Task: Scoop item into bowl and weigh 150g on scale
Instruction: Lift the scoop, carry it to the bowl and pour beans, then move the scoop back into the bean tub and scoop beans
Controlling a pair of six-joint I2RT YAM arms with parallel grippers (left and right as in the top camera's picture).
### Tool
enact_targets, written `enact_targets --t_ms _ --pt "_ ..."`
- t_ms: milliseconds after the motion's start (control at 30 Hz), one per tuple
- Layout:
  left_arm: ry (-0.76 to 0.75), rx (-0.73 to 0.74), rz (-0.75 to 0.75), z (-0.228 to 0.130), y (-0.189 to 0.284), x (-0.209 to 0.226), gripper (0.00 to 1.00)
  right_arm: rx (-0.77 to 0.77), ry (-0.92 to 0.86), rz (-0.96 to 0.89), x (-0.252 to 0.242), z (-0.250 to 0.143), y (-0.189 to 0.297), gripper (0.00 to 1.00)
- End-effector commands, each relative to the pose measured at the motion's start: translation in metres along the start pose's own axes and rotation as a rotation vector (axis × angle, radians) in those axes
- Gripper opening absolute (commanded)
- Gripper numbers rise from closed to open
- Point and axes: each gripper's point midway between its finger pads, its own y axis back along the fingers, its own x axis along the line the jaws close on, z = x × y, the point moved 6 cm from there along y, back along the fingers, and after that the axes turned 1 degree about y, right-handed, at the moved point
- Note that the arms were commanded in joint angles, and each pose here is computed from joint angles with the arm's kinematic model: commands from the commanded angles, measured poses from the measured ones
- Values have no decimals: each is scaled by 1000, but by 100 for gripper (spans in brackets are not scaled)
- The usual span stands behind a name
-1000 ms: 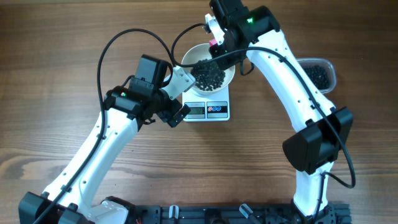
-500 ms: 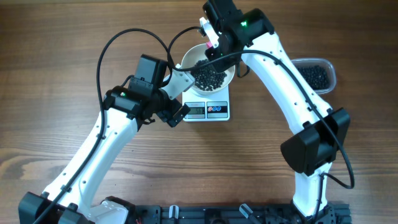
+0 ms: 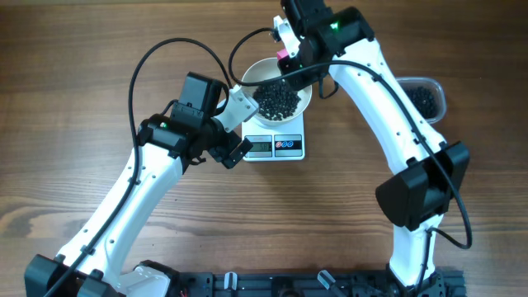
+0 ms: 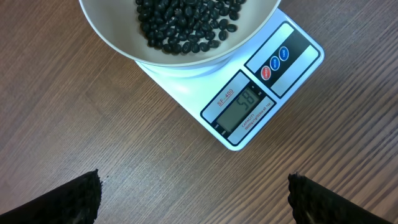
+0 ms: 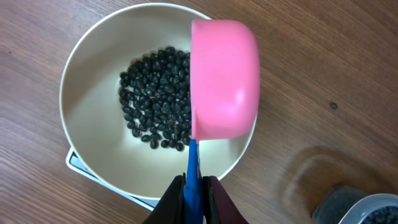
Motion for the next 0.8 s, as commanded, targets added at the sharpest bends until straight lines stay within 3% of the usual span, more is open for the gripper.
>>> enact_targets --t_ms 0,267,467,600,767 --pt "-19 -10 -11 0 2 -1 100 -58 -6 0 4 6 20 4" --pt "-19 -10 -11 0 2 -1 100 -121 -90 40 -21 5 44 4" --pt "-19 -10 -12 0 2 -2 100 -217 -256 58 -72 -10 89 4" --pt "-19 -10 -11 0 2 -1 100 -198 -402 8 -117 -46 117 4" --pt "-19 -10 -11 0 2 -1 100 16 -563 -35 -161 -113 121 4"
